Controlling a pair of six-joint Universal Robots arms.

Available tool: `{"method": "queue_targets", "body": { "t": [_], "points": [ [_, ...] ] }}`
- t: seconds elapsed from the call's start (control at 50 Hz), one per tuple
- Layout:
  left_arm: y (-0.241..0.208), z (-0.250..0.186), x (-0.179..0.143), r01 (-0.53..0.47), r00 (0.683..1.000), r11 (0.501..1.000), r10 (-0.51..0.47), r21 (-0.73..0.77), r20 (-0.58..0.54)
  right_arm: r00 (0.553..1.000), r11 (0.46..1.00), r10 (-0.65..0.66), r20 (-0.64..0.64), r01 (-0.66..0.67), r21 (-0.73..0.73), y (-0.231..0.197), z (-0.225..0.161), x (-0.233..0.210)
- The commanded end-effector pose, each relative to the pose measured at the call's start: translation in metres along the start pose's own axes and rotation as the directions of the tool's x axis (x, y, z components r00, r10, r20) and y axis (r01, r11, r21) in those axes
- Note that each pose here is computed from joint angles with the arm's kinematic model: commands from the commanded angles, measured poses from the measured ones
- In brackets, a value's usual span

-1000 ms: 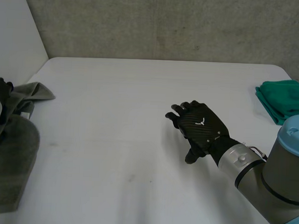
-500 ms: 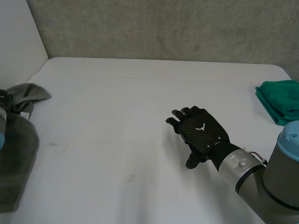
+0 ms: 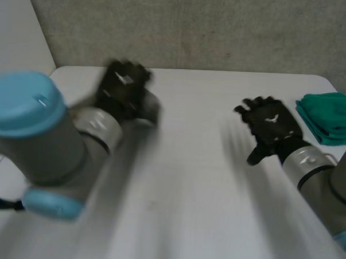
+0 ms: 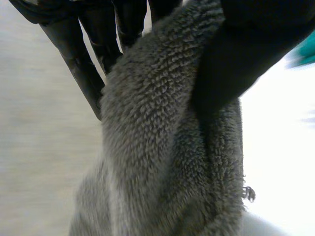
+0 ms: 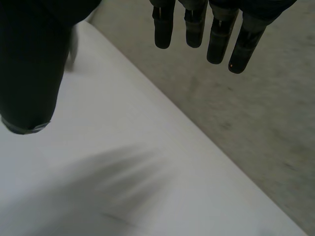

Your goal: Fold the laundry.

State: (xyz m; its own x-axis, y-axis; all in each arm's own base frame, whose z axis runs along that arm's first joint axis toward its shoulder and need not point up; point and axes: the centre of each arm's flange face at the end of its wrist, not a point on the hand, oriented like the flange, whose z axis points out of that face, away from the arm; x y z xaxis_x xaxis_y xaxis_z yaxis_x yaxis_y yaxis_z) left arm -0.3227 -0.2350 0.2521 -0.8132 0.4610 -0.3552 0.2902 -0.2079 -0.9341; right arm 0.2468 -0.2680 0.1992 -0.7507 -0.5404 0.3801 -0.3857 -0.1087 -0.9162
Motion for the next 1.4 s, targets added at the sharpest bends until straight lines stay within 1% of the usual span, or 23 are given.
{"method": "queue_targets", "body": {
  "t": [0.02, 0.08, 0.12, 0.16, 0.18, 0.26, 0.3, 0.32, 0.38, 0.4, 0.42, 0.46, 0.5, 0.52, 0.58, 0.64, 0.7, 0.82, 1.0, 1.08, 1.22, 1.3, 1.4],
  "points": [
    [0.039, -0.049, 0.075, -0.020, 0.942, 0.970, -0.062, -0.241, -0.329, 0.995, 1.000, -0.004, -0.104, 0.003, -0.010, 0.001, 0.008, 0.032],
    [0.042, -0.049, 0.074, -0.024, 0.945, 0.963, -0.065, -0.269, -0.320, 0.994, 1.000, -0.002, -0.113, 0.001, -0.009, 0.001, 0.008, 0.036],
    [0.039, -0.044, 0.067, -0.011, 0.955, 0.966, -0.067, -0.260, -0.290, 0.994, 1.000, 0.000, -0.106, -0.001, -0.005, 0.000, 0.009, 0.035],
    [0.036, -0.030, 0.047, 0.010, 0.977, 0.970, -0.061, -0.243, -0.205, 0.995, 1.000, -0.001, -0.096, 0.001, -0.004, -0.002, 0.008, 0.033],
    [0.034, -0.021, 0.025, 0.029, 0.990, 0.973, -0.060, -0.230, -0.128, 0.996, 1.000, -0.002, -0.092, 0.002, -0.001, -0.003, 0.009, 0.033],
    [0.034, -0.007, -0.017, 0.045, 0.999, 0.974, -0.046, -0.223, -0.002, 0.999, 1.000, -0.002, -0.038, 0.002, -0.016, -0.003, 0.007, 0.026],
    [0.038, -0.004, -0.024, 0.048, 0.999, 0.971, -0.046, -0.233, 0.016, 1.000, 1.000, 0.007, 0.005, -0.007, -0.028, -0.004, 0.005, 0.020],
    [0.039, -0.003, -0.025, 0.046, 0.999, 0.970, -0.043, -0.237, 0.017, 0.998, 0.999, 0.011, 0.060, -0.009, -0.031, -0.007, 0.002, 0.012],
    [0.054, 0.000, -0.026, -0.014, 1.000, 0.960, 0.014, -0.278, -0.002, 0.988, 0.999, 0.012, 0.155, -0.006, -0.036, -0.011, -0.001, -0.002],
    [0.059, 0.001, -0.027, -0.037, 0.999, 0.955, 0.036, -0.293, -0.009, 0.975, 0.999, 0.016, 0.221, -0.006, -0.046, -0.011, -0.002, -0.013],
    [0.072, 0.001, -0.034, -0.089, 0.996, 0.938, 0.090, -0.336, -0.014, 0.970, 0.998, 0.016, 0.244, -0.003, -0.055, -0.010, -0.002, -0.017],
    [0.085, -0.002, -0.045, -0.139, 0.990, 0.907, 0.142, -0.396, -0.022, 0.961, 0.997, 0.018, 0.277, 0.003, -0.077, -0.006, -0.001, -0.021],
    [0.103, -0.011, -0.056, -0.186, 0.981, 0.861, 0.188, -0.473, -0.044, 0.951, 0.995, -0.001, 0.309, 0.033, -0.097, 0.001, 0.002, -0.027],
    [0.107, -0.015, -0.057, -0.195, 0.979, 0.847, 0.195, -0.495, -0.053, 0.949, 0.994, -0.015, 0.315, 0.048, -0.097, 0.002, 0.003, -0.028],
    [0.122, -0.027, -0.060, -0.190, 0.980, 0.814, 0.189, -0.549, -0.059, 0.931, 0.990, -0.091, 0.353, 0.124, -0.073, 0.003, 0.008, -0.040],
    [0.121, -0.036, -0.061, -0.174, 0.983, 0.809, 0.176, -0.561, -0.050, 0.913, 0.979, -0.159, 0.375, 0.194, -0.056, 0.010, 0.019, -0.049],
    [0.117, -0.049, -0.061, -0.144, 0.988, 0.811, 0.150, -0.567, -0.035, 0.905, 0.971, -0.190, 0.380, 0.230, -0.064, 0.020, 0.031, -0.051],
    [0.117, -0.066, -0.050, -0.111, 0.994, 0.807, 0.104, -0.580, -0.045, 0.899, 0.967, -0.202, 0.389, 0.246, -0.067, 0.031, 0.047, -0.054],
    [0.115, -0.069, -0.035, -0.089, 0.996, 0.822, 0.065, -0.563, -0.062, 0.902, 0.969, -0.200, 0.384, 0.240, -0.061, 0.040, 0.067, -0.054],
    [0.108, -0.063, -0.037, -0.074, 0.997, 0.855, 0.067, -0.514, -0.032, 0.900, 0.970, -0.191, 0.392, 0.233, -0.063, 0.046, 0.072, -0.056],
    [0.066, -0.054, -0.050, -0.065, 0.996, 0.929, 0.085, -0.364, 0.037, 0.901, 0.973, -0.160, 0.403, 0.214, -0.092, 0.047, 0.072, -0.054],
    [0.038, -0.050, -0.057, -0.051, 0.994, 0.960, 0.075, -0.277, 0.075, 0.912, 0.979, -0.119, 0.393, 0.174, -0.107, 0.035, 0.070, -0.048],
    [0.007, -0.051, -0.067, 0.003, 0.993, 0.985, 0.018, -0.174, 0.120, 0.942, 0.988, -0.083, 0.325, 0.120, -0.094, 0.003, 0.061, -0.018]
  ]
}}
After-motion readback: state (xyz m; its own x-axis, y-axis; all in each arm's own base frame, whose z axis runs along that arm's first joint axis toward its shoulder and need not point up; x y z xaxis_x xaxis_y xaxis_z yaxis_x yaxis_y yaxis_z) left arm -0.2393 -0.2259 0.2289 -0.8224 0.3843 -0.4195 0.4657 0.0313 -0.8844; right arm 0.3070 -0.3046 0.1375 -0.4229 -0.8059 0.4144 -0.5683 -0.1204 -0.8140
